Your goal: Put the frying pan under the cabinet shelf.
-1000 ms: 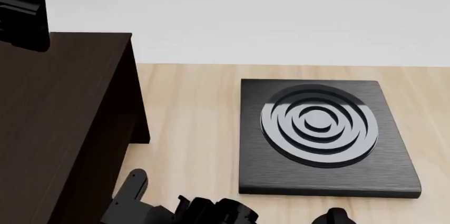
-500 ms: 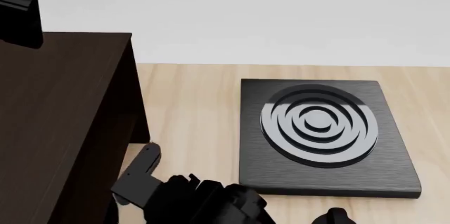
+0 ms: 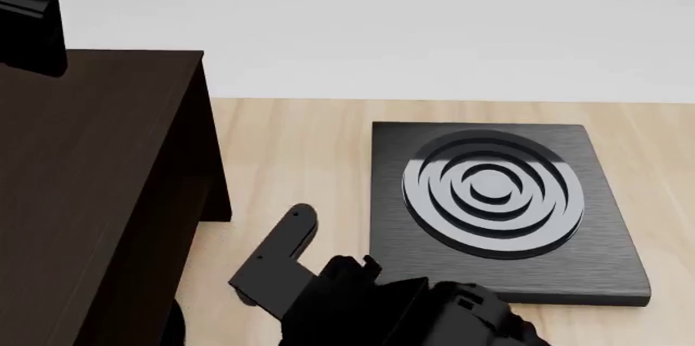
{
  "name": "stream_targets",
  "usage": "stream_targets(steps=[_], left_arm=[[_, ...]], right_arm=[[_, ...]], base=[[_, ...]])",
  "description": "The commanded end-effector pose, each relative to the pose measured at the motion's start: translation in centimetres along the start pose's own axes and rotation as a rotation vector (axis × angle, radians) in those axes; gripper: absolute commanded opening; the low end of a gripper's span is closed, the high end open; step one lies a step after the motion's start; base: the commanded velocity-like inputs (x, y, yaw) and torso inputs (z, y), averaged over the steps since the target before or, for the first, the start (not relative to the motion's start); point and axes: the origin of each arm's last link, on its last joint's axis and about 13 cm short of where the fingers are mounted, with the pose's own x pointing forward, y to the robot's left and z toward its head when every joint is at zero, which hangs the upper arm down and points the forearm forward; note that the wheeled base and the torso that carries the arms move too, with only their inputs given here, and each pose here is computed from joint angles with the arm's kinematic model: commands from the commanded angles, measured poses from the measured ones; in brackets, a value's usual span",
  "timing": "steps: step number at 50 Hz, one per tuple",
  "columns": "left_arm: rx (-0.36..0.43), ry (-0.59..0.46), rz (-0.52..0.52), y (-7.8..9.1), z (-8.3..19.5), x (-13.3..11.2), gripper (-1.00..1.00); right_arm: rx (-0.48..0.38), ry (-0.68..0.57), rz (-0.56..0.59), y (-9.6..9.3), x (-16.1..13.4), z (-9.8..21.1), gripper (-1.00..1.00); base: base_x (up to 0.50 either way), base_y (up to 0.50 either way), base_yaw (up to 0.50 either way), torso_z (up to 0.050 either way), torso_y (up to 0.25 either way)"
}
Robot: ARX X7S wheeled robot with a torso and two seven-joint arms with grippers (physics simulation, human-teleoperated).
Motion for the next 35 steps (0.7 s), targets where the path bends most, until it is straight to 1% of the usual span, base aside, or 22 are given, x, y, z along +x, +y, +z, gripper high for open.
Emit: stream_targets(steps=[1, 2, 7, 21, 28, 35], left_arm=[[-0.003, 0.006, -0.008, -0.2, -0.2, 0.2, 1.00], [-0.003, 0.007, -0.008, -0.2, -0.2, 0.2, 1.00], [-0.006, 0.010, -0.006, -0.2, -0.3, 0.4, 1.00], [-0.015, 0.009, -0.018, -0.5, -0.6, 0.3, 1.00], [-0.021, 0.002, -0.020, -0.4, -0.7, -0.1, 1.00], [-0.023, -0.005, -0.017, -0.2, -0.6, -0.5, 1.00]], right_arm=[[0.013, -0.083, -0.113, 0.2, -4.7, -0.4, 1.00], [0.044, -0.102, -0.111, 0.1, -5.0, -0.4, 1.00], [0.056, -0.144, -0.147, 0.4, -6.6, -0.8, 1.00], [0.068, -0.231, -0.255, 1.9, -10.5, -1.6, 1.00], [0.080, -0.274, -0.319, 2.3, -11.9, -1.7, 1.00], [0.093, -0.305, -0.359, 2.7, -13.4, -1.9, 1.00]], base=[[0.00, 0.00, 0.00, 0.000, 0.000], [0.00, 0.00, 0.00, 0.000, 0.000], [0.00, 0.00, 0.00, 0.000, 0.000], [0.00, 0.00, 0.00, 0.000, 0.000], [0.00, 0.00, 0.00, 0.000, 0.000], [0.00, 0.00, 0.00, 0.000, 0.000]])
